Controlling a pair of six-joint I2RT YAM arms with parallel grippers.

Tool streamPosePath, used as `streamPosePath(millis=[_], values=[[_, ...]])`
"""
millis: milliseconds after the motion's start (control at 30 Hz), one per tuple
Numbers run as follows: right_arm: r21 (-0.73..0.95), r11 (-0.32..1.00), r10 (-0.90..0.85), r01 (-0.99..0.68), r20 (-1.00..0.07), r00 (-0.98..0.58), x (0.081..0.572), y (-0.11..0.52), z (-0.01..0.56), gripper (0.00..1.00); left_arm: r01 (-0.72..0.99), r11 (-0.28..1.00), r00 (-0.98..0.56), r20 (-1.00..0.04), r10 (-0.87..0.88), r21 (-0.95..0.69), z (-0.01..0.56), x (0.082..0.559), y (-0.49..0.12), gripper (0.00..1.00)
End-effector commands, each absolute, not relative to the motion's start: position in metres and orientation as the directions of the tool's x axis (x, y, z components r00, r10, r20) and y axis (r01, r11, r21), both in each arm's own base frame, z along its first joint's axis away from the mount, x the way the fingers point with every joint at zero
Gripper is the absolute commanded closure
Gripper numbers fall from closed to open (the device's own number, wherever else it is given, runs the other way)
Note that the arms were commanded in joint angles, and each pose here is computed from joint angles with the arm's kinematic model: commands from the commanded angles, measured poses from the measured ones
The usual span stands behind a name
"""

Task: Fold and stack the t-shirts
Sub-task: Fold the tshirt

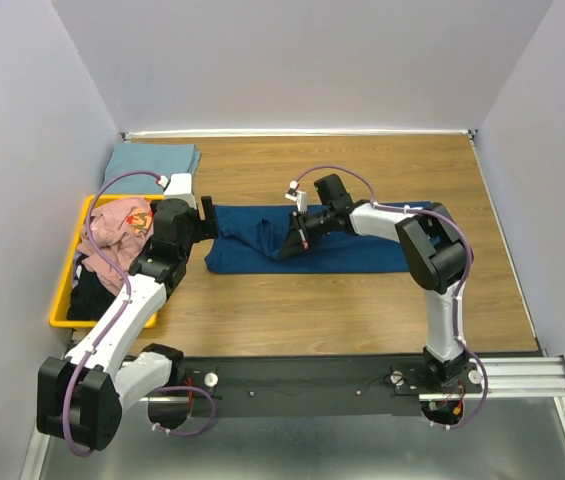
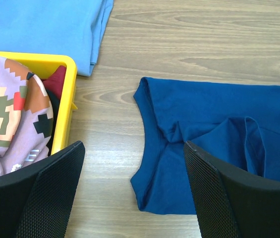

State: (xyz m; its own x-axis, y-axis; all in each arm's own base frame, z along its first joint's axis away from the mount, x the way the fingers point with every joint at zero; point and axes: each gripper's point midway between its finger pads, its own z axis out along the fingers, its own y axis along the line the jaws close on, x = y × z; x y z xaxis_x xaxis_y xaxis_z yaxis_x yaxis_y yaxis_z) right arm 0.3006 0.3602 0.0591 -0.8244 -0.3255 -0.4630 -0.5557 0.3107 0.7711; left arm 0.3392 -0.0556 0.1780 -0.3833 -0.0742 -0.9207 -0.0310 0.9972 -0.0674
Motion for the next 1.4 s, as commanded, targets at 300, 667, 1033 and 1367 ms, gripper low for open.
streamPosePath(millis=[300, 667, 1033, 1367], values=[[0.785, 0.225, -0.347, -0.577, -0.489, -0.8, 0.275, 0.356, 0.092, 0.97, -0.007, 0.998, -0.364, -0.929, -0.067, -0.069, 0.188, 0.345, -0.059, 0.12], [0.796, 0.298, -0.378, -0.527, -0.408, -0.831, 0.254, 0.34, 0.058, 0.78, -0.005, 0.998, -0.374, -0.925, -0.065, -0.068, 0.185, 0.346, -0.06, 0.13], [0.491, 0.585, -0.242, -0.646, -0.654, -0.716, 0.325, 0.359, 0.111, 0.26, -0.013, 0.997, -0.389, -0.918, -0.069, -0.07, 0.18, 0.348, -0.06, 0.13], [0.412, 0.68, -0.245, -0.607, -0.653, -0.717, 0.358, 0.389, 0.075, 0.38, -0.025, 0.997, -0.389, -0.918, -0.072, -0.068, 0.181, 0.347, -0.058, 0.13]])
